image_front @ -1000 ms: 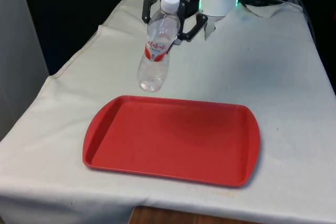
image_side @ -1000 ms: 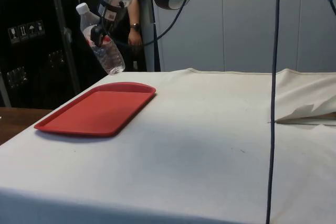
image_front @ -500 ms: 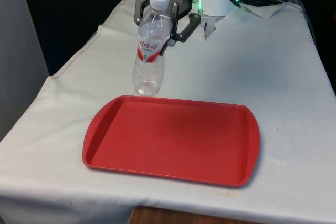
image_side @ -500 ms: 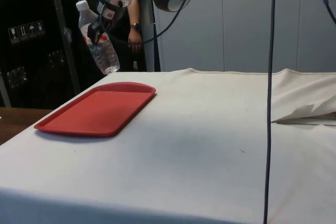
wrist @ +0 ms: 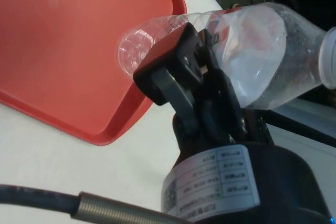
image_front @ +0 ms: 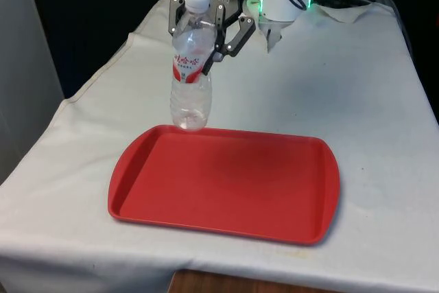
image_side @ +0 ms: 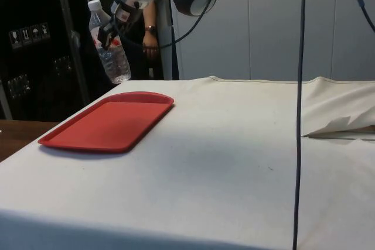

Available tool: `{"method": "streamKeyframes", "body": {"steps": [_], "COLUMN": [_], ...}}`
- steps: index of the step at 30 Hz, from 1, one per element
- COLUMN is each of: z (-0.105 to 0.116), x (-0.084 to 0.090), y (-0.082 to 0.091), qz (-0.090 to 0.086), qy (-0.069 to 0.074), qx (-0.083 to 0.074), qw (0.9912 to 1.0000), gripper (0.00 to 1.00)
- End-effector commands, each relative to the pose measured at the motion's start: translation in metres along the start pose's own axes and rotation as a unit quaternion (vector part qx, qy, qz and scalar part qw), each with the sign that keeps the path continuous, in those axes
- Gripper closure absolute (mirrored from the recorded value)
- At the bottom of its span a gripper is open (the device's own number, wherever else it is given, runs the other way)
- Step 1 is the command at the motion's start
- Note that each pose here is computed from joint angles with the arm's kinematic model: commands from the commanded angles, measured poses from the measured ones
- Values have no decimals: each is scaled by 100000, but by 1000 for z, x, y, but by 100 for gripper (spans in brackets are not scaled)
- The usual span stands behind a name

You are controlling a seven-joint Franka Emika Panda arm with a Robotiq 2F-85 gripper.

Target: Place the bottle upright on the tray.

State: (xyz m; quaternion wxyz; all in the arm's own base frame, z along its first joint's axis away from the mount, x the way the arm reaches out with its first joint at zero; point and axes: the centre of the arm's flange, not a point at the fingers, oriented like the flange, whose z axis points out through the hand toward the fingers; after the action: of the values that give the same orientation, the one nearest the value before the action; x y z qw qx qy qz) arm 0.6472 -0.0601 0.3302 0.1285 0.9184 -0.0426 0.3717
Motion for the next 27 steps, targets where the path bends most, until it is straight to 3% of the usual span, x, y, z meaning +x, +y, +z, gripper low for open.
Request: {"method": "streamKeyframes", "body": {"steps": [1, 6, 7, 8, 15, 16, 17, 23, 24, 25, 27], "z": [0, 6, 6, 8, 16, 16, 16, 20, 20, 21, 22], "x": [6, 1, -6, 0, -6, -15, -7, -7, -17, -7, -8], "y": [4, 5, 1, 5, 5, 1, 5, 7, 2, 7, 7], "qz": [646, 1592, 1205, 1696, 2987, 2583, 3136, 4104, 3576, 4406, 4707], "qy": [1274, 1207, -41, 1140, 871, -405, 923, 1198, -283, 1190, 1169], "qx": [396, 963, 797, 1033, 1634, 1516, 1704, 1998, 1934, 2079, 2146], "qw": [99989, 99975, 99990, 99974, 99938, 99954, 99932, 99889, 99917, 99874, 99859], "gripper": [83, 83, 83, 83, 83, 83, 83, 83, 83, 83, 83]}}
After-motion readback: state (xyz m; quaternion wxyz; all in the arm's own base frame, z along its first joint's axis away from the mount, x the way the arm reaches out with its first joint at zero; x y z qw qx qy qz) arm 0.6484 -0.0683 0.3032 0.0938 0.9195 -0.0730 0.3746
